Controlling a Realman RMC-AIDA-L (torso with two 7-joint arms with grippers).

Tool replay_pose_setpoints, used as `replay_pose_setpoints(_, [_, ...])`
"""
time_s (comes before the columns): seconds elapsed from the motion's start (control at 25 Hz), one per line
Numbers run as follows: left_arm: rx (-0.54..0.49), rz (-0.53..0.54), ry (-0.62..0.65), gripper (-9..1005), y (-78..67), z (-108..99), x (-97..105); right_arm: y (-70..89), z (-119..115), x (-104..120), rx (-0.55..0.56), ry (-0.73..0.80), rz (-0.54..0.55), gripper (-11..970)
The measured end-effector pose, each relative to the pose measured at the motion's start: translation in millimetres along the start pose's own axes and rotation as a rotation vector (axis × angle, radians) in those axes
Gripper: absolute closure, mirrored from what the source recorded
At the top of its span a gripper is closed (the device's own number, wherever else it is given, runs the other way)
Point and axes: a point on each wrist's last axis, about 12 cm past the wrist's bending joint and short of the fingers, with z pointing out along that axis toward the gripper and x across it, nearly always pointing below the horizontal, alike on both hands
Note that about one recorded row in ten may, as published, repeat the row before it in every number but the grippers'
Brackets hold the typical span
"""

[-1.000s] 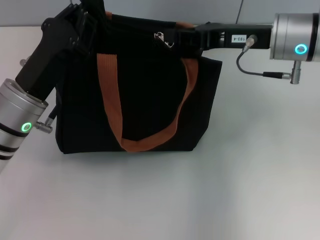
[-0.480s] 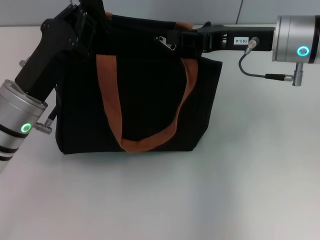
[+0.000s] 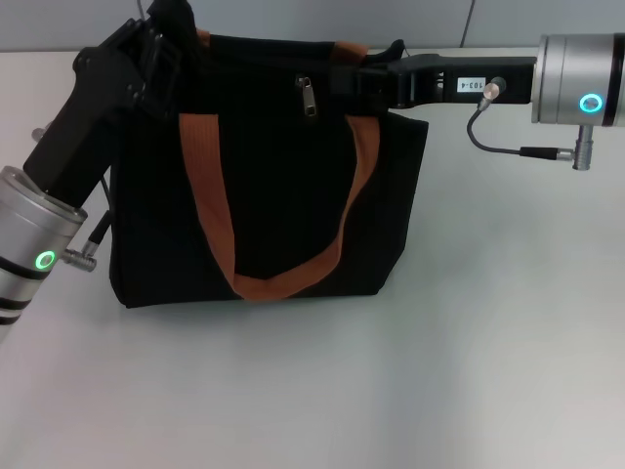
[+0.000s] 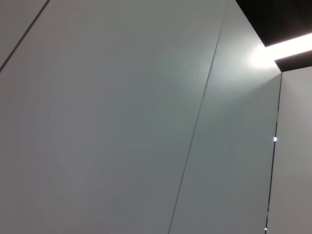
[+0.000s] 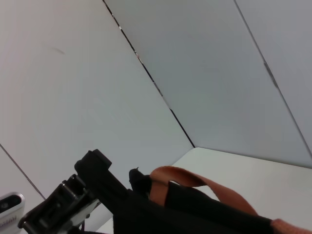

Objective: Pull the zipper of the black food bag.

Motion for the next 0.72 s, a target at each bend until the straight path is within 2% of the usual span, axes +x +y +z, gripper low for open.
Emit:
replay_pose_setpoints(0.36, [-0.003,0.001,-0.002,925,-0.2,-2.5,-0.3,-2.5,-2.0,1.6,0.017,0.020,0.002,945])
replay_pose_setpoints(0.72, [0.007,-0.003,-0.008,925,-1.3,-1.5,-0.9,5.3,-19.2,9.7,-0.054,-0.162,-0.210,941])
